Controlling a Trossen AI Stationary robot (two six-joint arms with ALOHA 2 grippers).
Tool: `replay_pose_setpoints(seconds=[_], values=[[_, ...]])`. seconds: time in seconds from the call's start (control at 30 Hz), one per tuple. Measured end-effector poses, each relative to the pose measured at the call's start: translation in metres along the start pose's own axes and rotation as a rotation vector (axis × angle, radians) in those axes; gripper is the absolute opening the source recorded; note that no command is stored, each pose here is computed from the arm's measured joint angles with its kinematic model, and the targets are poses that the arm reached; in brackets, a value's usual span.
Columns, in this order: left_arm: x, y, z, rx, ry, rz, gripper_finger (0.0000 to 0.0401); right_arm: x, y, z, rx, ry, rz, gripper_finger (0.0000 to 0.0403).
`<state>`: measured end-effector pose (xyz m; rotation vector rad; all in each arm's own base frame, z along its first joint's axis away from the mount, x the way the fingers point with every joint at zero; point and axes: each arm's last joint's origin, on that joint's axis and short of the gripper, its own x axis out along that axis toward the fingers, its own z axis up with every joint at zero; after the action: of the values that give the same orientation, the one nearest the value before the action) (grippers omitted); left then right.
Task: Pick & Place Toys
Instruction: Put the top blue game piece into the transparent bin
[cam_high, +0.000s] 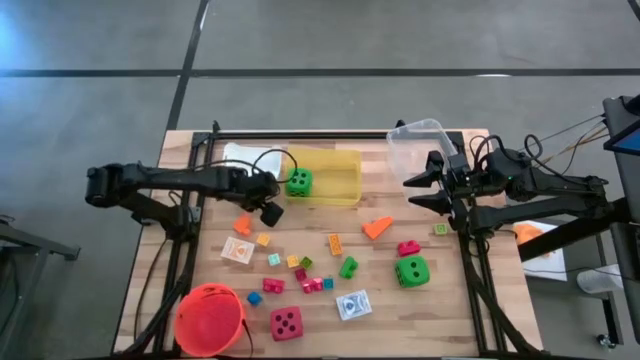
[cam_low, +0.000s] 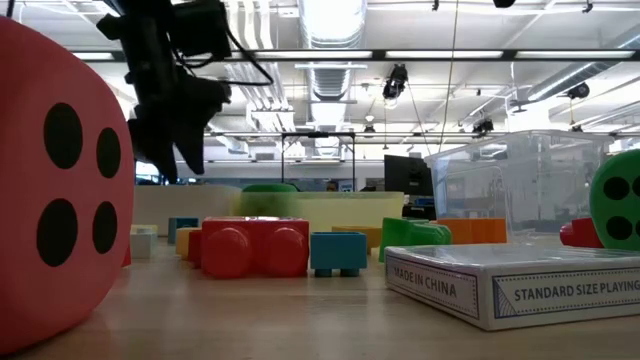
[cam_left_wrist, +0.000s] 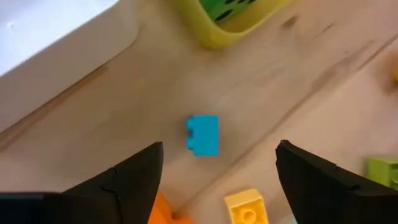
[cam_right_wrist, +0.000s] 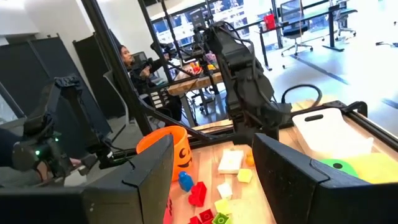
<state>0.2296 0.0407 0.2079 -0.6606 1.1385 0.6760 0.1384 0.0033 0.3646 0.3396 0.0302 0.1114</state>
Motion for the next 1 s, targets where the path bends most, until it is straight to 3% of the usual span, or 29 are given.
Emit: replay_pose_setpoints(seconds=[0.3, 0.87, 1.0], values=[[0.035, -0.007, -0.001, 0.016, 0.102, 0.082, 0.0252, 0.0, 0.0, 0.0, 0.013, 0.0, -0.001, 0.0212], [0.068, -0.013, -0.001, 0.079, 0.165, 0.114, 0.0245, 0.0, 0.0, 0.0, 0.028, 0.001, -0.001, 0.0212], [0.071, -0.015, 0.001, 0.078, 0.151, 0.106, 0.0214, 0.0, 0.0, 0.0, 0.028, 0.001, -0.001, 0.0212]])
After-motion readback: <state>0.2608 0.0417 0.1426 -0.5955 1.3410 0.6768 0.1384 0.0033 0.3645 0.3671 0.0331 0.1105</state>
